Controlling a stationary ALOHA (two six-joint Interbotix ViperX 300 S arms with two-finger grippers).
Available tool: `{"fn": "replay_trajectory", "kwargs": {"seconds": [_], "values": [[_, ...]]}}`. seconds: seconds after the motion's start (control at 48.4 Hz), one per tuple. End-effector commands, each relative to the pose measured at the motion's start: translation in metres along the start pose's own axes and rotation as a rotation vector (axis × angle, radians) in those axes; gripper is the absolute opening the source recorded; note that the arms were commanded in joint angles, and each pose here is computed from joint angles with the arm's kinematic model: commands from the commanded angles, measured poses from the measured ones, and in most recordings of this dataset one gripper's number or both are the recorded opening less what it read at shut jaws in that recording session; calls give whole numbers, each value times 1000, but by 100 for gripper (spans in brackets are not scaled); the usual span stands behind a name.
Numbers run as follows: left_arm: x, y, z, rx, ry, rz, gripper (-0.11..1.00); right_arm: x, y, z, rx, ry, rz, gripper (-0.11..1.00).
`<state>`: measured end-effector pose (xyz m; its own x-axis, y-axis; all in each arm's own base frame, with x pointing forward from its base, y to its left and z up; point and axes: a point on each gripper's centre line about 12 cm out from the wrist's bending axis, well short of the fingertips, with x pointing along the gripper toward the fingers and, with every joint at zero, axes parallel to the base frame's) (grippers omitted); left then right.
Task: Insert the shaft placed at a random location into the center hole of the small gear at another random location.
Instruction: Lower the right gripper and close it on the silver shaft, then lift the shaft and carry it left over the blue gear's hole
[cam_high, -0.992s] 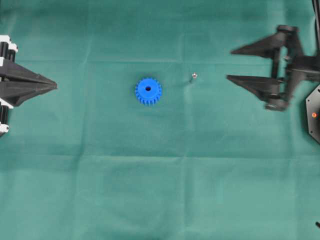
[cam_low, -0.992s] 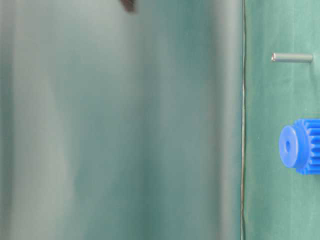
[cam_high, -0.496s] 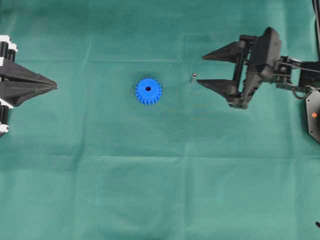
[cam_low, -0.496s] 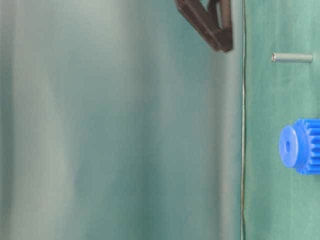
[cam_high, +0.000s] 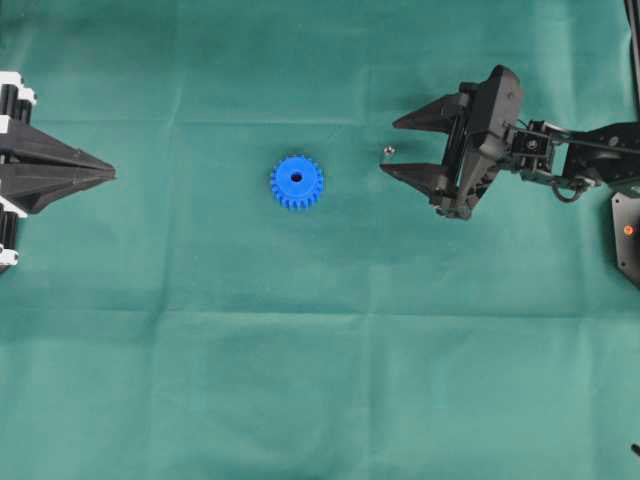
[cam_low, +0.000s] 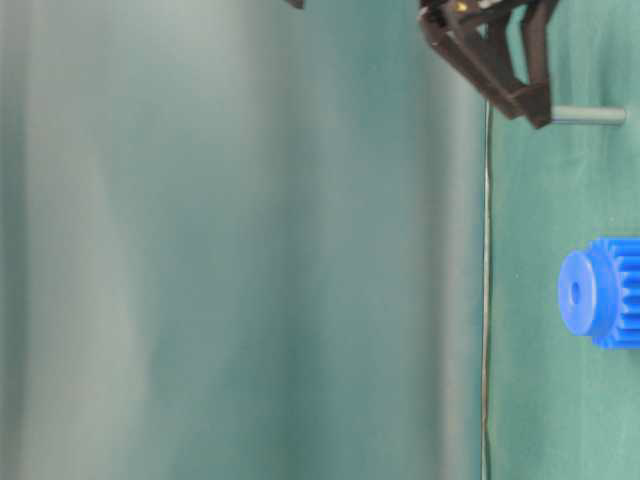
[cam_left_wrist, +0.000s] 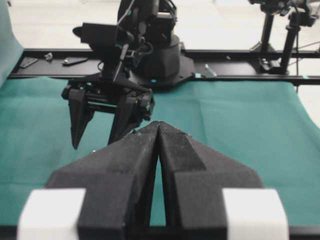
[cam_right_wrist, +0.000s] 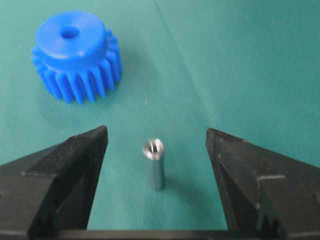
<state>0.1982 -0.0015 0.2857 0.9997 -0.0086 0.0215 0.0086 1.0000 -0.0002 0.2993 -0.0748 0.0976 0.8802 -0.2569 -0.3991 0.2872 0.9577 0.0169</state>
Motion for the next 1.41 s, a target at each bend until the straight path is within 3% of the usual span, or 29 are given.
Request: {"fn": "replay_trajectory", "kwargs": {"seconds": [0.0,0.269,0.331,0.496,0.558,0.847,1.199,1.385], "values": [[2,-1,10,1,-23,-4,0,5,-1,6,1,-34,-9,81],[2,0,8,3,-14,1,0,9,-1,4,2,-20,-10,77],[2,1,9,3,-14,2,0,10,-1,2,4,-11,-9,68],[2,1,8,3,-12,2,0,13,2,0,-1,3,0,24],[2,1,8,3,-12,4,0,14,2,1,-3,0,3,13],[2,1,8,2,-8,4,0,12,3,3,2,-1,6,13],[2,1,8,2,-6,4,0,-9,6,48,6,-31,21,13],[2,1,8,2,-6,4,0,-14,7,57,3,-22,27,13]]}}
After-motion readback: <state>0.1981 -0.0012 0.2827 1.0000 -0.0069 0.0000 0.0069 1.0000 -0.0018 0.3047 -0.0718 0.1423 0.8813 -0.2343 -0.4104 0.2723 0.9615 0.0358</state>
